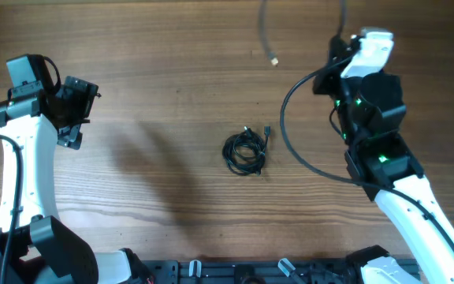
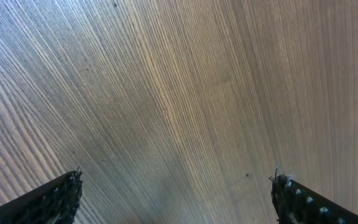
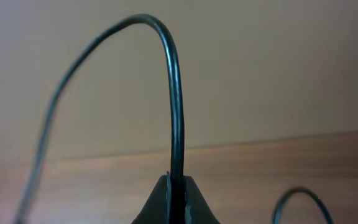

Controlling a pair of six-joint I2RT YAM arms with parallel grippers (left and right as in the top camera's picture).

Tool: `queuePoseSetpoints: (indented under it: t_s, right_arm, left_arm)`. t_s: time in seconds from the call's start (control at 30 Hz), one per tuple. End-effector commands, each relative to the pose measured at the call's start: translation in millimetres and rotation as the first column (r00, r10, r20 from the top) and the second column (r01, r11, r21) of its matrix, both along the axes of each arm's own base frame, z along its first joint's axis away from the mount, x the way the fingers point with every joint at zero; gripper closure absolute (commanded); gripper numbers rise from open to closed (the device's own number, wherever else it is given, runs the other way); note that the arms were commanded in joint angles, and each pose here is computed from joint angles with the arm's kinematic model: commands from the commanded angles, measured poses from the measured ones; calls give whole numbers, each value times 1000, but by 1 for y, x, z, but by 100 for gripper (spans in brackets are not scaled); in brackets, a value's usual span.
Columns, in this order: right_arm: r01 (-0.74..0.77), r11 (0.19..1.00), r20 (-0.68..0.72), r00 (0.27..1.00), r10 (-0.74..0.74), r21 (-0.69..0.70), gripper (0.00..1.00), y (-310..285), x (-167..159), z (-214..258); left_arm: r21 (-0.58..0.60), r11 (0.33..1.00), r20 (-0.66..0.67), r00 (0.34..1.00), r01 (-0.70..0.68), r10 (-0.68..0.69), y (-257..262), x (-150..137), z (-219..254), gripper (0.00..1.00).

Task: Untangle cables
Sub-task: 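Pull the cable with the right gripper to the top-right table corner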

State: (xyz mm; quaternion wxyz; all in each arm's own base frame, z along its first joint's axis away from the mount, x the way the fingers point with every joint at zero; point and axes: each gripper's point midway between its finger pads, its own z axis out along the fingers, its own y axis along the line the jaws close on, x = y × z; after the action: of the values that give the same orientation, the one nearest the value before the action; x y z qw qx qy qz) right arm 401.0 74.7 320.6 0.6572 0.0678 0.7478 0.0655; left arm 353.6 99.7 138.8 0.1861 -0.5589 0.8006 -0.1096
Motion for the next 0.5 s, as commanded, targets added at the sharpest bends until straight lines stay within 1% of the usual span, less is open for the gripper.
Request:
queuePoseSetpoints:
  t_s: [0.0, 0.07, 0.1, 0.13, 0.2, 0.23, 0.27, 0.33, 0.37, 0.47]
  right_arm:
    - [268, 963, -22, 963, -268, -25, 96, -59, 13, -13]
    - [328, 942, -43, 943, -331, -76, 96, -86, 28, -30]
    - [343, 934, -20, 938, -347, -99, 96, -95, 33, -26]
    - [353, 927, 11, 935, -355, -129, 96, -102, 38, -16]
    - [366, 918, 73, 931, -359, -154, 96, -114, 51, 21]
    - [352, 923, 81, 936, -343, -155, 96, -123, 66, 46]
    - [341, 927, 68, 940, -335, -158, 96, -129, 78, 59]
    - [287, 941, 3, 957, -291, -179, 96, -141, 105, 68]
    - [271, 941, -74, 954, -290, -201, 96, -158, 124, 61]
    - [267, 932, -250, 911, -327, -247, 96, -201, 150, 12]
  left_arm:
    - [18, 1000, 21, 1000, 6, -6, 2, 1, 9, 0]
    - [17, 1000, 18, 1000, 6, -7, 1, 1, 8, 0]
    - [15, 1000, 14, 1000, 6, -6, 1, 0, 8, 0]
    - [15, 1000, 13, 1000, 6, -7, 1, 0, 8, 0]
    - [15, 1000, 14, 1000, 6, -6, 1, 0, 8, 0]
    - [15, 1000, 14, 1000, 6, -6, 1, 0, 8, 0]
    - [15, 1000, 14, 1000, 6, -6, 1, 0, 8, 0]
    - [15, 1000, 14, 1000, 6, -6, 1, 0, 8, 0]
    - [15, 1000, 14, 1000, 6, -6, 1, 0, 8, 0]
    - [14, 1000, 10, 1000, 6, -6, 1, -1, 7, 0]
